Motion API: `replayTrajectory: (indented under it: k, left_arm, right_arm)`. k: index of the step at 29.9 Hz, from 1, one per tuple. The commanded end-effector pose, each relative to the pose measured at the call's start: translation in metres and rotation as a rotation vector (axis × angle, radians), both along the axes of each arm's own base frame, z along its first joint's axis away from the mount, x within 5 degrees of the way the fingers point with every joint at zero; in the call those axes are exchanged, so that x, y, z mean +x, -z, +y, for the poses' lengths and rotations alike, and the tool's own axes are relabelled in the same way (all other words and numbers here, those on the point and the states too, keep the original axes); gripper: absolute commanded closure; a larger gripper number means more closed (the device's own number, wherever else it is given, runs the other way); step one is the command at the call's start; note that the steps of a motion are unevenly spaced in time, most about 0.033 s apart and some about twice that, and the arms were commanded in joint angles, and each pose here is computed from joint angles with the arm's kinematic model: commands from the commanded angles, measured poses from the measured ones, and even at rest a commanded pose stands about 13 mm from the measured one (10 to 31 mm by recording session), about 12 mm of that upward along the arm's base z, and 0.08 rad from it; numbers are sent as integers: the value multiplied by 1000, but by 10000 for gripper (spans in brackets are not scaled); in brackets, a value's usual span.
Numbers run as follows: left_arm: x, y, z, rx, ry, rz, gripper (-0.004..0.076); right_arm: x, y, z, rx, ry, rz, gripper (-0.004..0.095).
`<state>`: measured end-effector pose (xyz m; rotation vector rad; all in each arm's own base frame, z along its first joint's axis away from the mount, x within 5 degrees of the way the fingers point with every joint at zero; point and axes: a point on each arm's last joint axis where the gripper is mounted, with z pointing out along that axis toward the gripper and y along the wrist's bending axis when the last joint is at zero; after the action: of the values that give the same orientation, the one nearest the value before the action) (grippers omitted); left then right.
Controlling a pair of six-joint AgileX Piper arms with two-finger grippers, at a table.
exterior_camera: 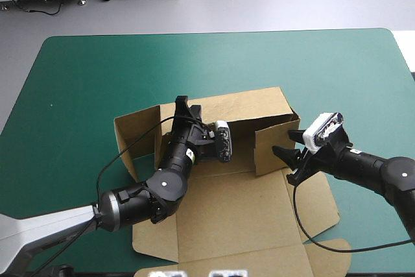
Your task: Fold the box
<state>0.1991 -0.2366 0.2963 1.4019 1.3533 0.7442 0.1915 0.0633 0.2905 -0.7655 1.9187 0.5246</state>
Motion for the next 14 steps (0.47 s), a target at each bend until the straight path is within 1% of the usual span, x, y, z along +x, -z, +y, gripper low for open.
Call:
replayTrajectory:
  k: [1, 4, 6, 9, 14]
  left_arm:
    - [-5, -22, -3, -62, 58, -53, 723]
    - [-6, -22, -5, -62, 75, -51, 723]
    - [-8, -22, -7, -63, 83, -50, 723]
    - [-12, -22, -10, -61, 98, -53, 723]
    - [-14, -23, -11, -55, 104, -66, 723]
  right_arm:
    - [6, -17, -1, 58, 54, -78, 357]
    - [8, -19, -1, 76, 57, -102, 357]
    - [10, -18, 0, 99, 63, -89, 363]
    - [15, -12, 2, 114, 44, -52, 382]
    - [23, 2, 16, 84, 9, -5, 404]
